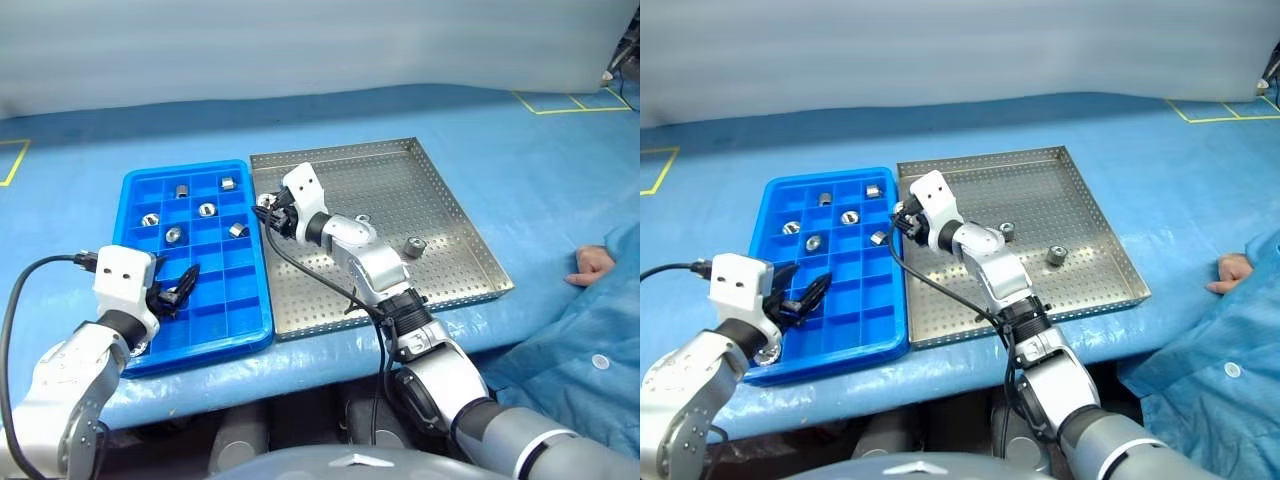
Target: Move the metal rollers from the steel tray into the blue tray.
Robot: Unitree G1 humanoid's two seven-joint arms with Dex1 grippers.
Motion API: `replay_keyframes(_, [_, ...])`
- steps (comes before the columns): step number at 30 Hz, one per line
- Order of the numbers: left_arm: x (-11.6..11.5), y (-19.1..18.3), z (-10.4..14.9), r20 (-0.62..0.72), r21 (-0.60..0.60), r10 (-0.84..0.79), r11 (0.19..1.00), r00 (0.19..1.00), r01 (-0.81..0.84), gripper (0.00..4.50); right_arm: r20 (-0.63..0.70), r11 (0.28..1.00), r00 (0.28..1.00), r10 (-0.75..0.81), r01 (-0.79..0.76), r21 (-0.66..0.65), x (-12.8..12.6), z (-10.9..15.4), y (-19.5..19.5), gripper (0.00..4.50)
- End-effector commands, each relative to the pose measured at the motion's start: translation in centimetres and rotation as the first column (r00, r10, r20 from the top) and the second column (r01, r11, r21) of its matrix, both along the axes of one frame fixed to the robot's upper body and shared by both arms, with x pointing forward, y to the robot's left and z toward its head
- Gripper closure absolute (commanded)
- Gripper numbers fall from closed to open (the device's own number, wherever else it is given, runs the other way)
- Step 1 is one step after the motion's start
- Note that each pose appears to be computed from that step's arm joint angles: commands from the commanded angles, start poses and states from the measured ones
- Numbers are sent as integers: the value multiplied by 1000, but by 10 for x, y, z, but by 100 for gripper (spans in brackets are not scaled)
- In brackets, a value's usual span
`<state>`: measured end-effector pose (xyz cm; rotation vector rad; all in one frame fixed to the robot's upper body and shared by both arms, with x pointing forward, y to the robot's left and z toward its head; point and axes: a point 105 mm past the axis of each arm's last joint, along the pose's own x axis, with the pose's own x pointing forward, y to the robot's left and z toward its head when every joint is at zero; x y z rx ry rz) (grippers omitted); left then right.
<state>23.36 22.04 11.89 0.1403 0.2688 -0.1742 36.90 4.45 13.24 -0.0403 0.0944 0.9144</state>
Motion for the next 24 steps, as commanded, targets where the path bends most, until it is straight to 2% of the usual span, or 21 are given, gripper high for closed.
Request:
replay_keyframes(1, [-7,9,16,62,43,45,998,997,-47,150,54,985,986,155,-158,65,-18,25,25,272])
replay_keyframes(9, [-16,19,14,59,52,102,993,993,-106,150,-10,959,959,282,-282,32,-36,2,66,272])
replay_keyframes(14, [-18,13,10,48,48,96,994,994,-98,150,-28,955,955,296,-295,24,-37,-4,78,272])
replay_keyframes(24, [-19,14,10,51,45,101,994,994,-104,150,19,917,918,397,-397,40,-56,11,107,272])
